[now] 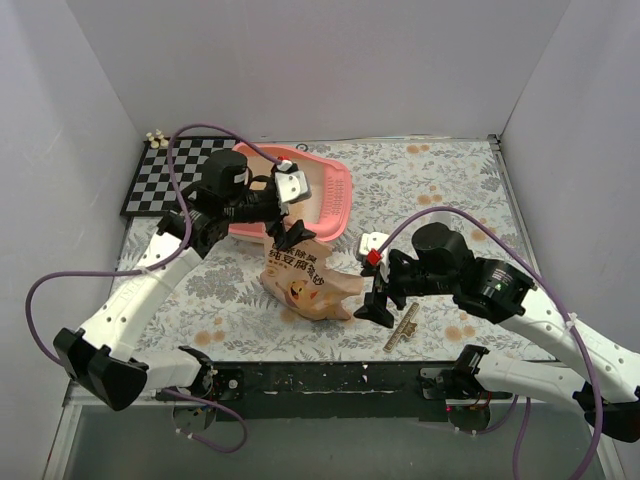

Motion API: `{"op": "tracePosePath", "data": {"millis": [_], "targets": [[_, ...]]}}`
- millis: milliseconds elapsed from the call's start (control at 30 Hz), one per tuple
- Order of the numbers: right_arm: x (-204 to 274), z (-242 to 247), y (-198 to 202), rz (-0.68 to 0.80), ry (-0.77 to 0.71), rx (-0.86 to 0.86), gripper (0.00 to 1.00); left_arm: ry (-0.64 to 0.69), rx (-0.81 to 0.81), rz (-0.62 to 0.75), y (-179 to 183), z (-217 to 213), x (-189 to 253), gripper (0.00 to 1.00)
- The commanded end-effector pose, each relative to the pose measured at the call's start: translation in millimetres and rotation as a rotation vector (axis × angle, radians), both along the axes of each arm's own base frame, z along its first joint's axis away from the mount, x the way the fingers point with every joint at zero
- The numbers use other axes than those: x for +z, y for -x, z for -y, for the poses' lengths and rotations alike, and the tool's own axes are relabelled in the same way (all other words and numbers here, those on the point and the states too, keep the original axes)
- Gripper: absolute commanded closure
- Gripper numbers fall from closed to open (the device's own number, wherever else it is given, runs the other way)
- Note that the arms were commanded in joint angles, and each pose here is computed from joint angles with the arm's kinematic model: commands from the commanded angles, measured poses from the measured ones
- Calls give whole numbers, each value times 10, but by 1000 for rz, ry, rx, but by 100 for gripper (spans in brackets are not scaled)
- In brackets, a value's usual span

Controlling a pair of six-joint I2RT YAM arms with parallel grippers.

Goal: Fill the litter box with clean litter

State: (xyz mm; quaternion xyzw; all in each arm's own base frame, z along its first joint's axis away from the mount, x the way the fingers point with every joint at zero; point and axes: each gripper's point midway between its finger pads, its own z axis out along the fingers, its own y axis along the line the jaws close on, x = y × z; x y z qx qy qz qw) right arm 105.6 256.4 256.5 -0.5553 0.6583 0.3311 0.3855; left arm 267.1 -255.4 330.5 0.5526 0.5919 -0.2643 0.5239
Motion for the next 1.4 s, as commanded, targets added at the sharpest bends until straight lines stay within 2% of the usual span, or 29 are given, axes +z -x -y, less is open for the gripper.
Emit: {"op": "tracePosePath", "data": {"millis": [0,233,533,933,1367], "targets": [[116,-46,23,20,-52,21,6,-63,-30,-30,102,0,-116,2],[100,-37,33,24,-57,26,6,-106,-28,-117,198,-30,-448,2],[39,-61,30,9,-51,25,6,-160,75,-72,162,-234,-477,2],[3,-87,19,0,-48,24,6,-144,113,-88,229,-298,-193,2],[-38,-75,25,-8,-40,21,5,-109,78,-62,401,-234,191,2]]}}
